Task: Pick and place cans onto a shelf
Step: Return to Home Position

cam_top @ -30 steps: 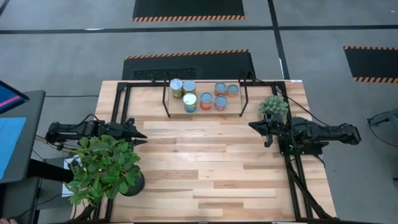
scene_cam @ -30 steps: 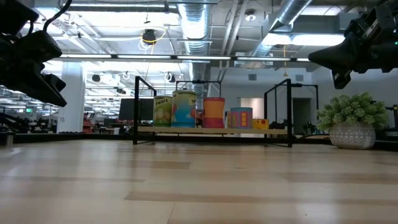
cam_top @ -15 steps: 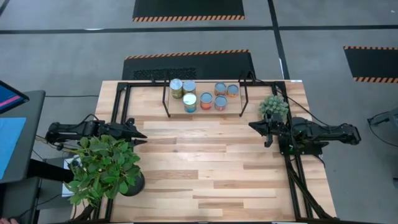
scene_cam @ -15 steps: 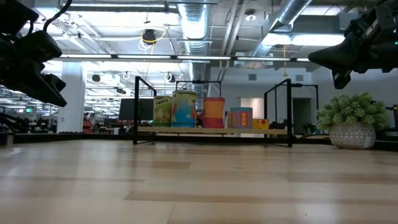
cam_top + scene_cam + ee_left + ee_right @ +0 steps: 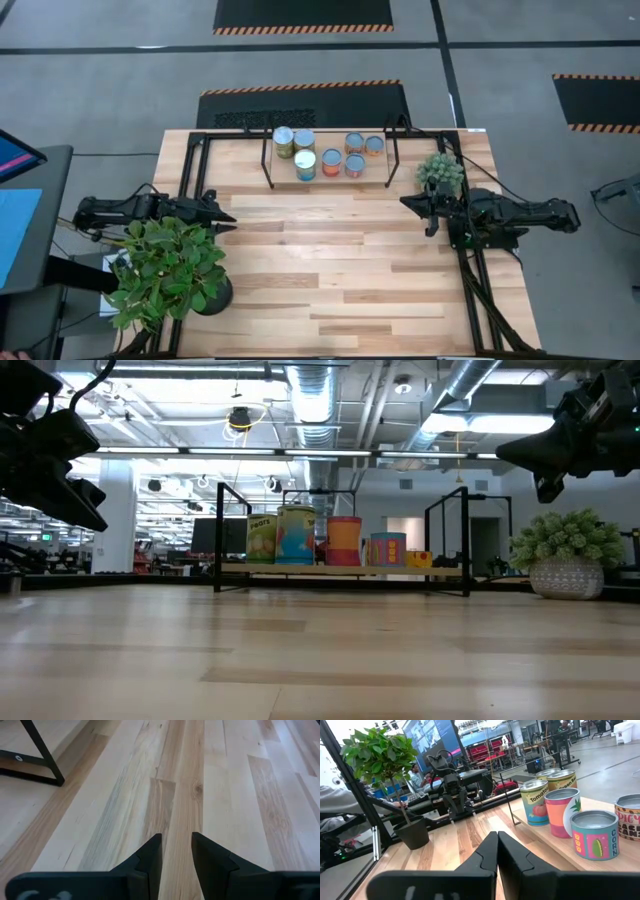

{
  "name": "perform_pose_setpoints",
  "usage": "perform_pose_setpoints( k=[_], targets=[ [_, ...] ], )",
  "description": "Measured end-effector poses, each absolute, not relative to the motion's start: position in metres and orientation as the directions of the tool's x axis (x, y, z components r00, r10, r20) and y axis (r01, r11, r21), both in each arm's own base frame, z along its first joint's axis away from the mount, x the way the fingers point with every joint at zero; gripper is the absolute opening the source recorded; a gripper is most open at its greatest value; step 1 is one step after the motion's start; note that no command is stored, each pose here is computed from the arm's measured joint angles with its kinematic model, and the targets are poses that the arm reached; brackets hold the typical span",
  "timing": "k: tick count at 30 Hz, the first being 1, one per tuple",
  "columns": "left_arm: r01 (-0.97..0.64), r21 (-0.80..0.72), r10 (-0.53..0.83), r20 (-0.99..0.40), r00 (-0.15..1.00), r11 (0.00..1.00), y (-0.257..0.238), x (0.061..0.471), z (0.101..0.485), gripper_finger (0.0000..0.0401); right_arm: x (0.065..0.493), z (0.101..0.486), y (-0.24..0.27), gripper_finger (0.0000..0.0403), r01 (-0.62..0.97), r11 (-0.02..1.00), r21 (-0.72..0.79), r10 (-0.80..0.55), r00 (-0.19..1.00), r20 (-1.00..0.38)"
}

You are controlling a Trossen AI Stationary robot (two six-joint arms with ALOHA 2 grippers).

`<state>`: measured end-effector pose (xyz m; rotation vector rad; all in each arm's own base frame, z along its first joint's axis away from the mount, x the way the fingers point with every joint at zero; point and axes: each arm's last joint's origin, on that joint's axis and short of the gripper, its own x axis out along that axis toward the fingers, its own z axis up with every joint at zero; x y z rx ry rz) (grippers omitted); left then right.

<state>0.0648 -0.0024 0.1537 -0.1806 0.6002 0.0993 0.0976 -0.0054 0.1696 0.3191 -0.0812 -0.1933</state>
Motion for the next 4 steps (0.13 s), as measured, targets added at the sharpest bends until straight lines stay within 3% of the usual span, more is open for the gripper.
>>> perform_pose_setpoints(
  k=[4],
  targets=[
    [-0.145,-0.140,0.040,-0.569,0.821,0.979,-0.0024,0.0648,0.1537,0.0093,0.0976,0.1696,-0.0053,0.0033,0.176,0.931,0.319,-0.201,0.978,0.049]
  ],
)
